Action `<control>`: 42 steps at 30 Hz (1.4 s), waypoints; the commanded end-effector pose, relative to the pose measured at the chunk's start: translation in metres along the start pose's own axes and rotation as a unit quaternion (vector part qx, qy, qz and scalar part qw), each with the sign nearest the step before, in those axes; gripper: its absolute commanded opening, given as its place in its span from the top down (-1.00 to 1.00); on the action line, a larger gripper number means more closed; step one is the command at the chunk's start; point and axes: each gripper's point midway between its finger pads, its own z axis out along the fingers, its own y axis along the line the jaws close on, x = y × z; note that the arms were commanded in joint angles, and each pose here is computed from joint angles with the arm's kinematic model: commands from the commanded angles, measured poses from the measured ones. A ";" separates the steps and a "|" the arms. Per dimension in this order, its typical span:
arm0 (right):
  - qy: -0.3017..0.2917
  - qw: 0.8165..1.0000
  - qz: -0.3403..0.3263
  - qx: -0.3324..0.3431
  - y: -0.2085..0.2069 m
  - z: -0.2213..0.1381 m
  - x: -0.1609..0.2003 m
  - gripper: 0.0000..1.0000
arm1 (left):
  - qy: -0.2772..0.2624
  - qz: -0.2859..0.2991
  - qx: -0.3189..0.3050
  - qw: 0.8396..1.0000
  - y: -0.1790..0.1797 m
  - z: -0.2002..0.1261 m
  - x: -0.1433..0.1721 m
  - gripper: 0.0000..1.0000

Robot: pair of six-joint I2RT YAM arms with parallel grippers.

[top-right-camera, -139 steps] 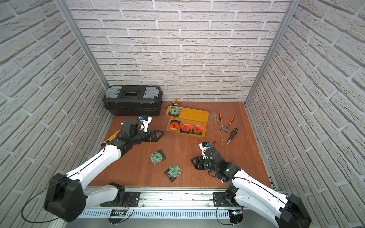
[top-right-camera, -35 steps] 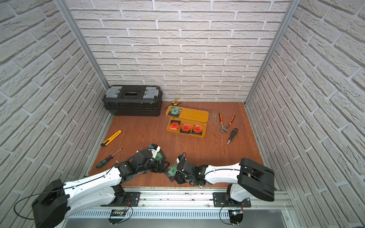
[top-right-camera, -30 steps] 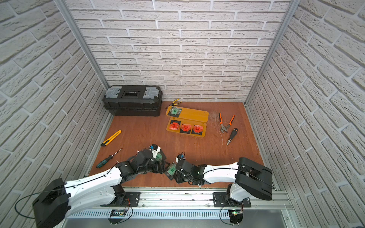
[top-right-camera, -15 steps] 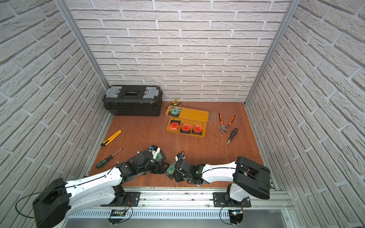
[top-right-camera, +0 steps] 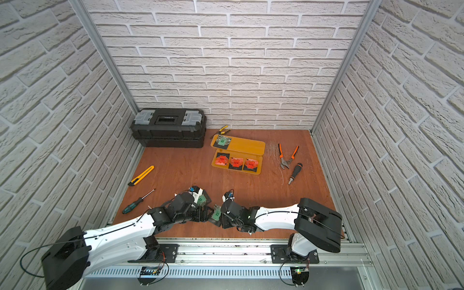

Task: Place the tea bags on the shelf by color
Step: Pick up the tea bag from the center of the board.

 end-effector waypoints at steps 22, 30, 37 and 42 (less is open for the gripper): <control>0.006 1.000 0.011 -0.021 0.008 0.011 0.000 0.45 | -0.005 -0.011 0.000 1.000 0.002 0.009 0.001 -0.63; 0.016 1.000 0.022 -0.003 -0.003 0.014 0.007 0.46 | 0.009 -0.014 0.011 1.000 -0.001 0.019 0.005 -0.46; 0.018 1.000 0.023 0.002 -0.007 0.014 0.010 0.46 | 0.024 -0.016 0.025 0.999 -0.007 0.031 0.008 -0.28; 0.017 1.000 0.023 0.003 -0.009 0.013 0.010 0.46 | 0.031 -0.019 0.031 0.999 -0.009 0.034 0.010 -0.19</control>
